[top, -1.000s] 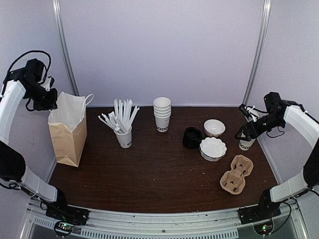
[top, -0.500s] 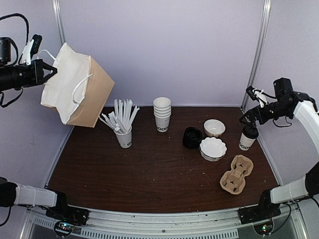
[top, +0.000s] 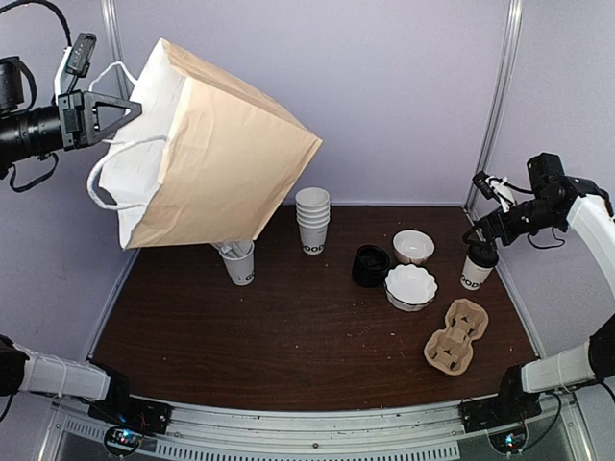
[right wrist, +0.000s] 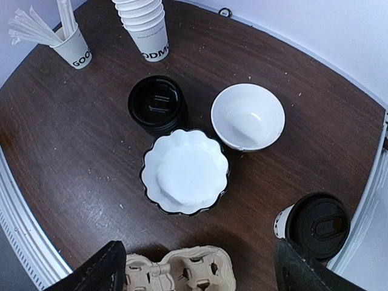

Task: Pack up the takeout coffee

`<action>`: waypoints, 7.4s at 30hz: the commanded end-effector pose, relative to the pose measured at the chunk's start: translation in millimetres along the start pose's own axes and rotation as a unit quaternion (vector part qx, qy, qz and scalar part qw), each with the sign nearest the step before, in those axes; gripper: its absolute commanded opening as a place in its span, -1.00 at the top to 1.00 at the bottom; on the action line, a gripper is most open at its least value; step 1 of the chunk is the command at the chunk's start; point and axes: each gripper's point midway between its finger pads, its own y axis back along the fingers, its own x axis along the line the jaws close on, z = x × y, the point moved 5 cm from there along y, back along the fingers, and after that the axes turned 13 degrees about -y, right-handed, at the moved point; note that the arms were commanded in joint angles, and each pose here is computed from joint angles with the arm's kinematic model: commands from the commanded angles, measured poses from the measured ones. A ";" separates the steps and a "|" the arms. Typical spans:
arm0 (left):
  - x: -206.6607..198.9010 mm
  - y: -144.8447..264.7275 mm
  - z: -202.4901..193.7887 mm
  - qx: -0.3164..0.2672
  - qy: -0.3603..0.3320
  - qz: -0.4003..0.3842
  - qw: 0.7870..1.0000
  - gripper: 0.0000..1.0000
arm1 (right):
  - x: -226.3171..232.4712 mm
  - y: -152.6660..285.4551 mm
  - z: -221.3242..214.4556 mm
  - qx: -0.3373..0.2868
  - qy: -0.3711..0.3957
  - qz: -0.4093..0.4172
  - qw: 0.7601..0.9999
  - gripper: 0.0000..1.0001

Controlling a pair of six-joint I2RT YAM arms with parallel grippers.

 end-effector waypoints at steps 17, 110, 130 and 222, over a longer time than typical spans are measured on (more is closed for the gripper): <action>-44.3 -153.1 -130.1 0.224 -0.006 -0.227 0.948 1.00 | 1.1 -5.9 -148.2 0.274 0.241 0.017 0.931 -0.21; 2.1 -251.9 -218.0 0.383 -0.018 -0.202 0.901 0.42 | 10.4 -103.1 -173.9 0.341 0.451 0.095 0.819 0.20; 1.4 -250.7 -219.5 0.383 -0.019 -0.207 0.900 0.42 | 3.4 -106.3 -180.9 0.359 0.446 0.078 0.816 0.15; -60.5 -244.8 -202.4 0.369 0.075 -0.335 0.864 1.00 | 288.3 -20.5 13.9 0.018 0.371 0.378 0.848 0.41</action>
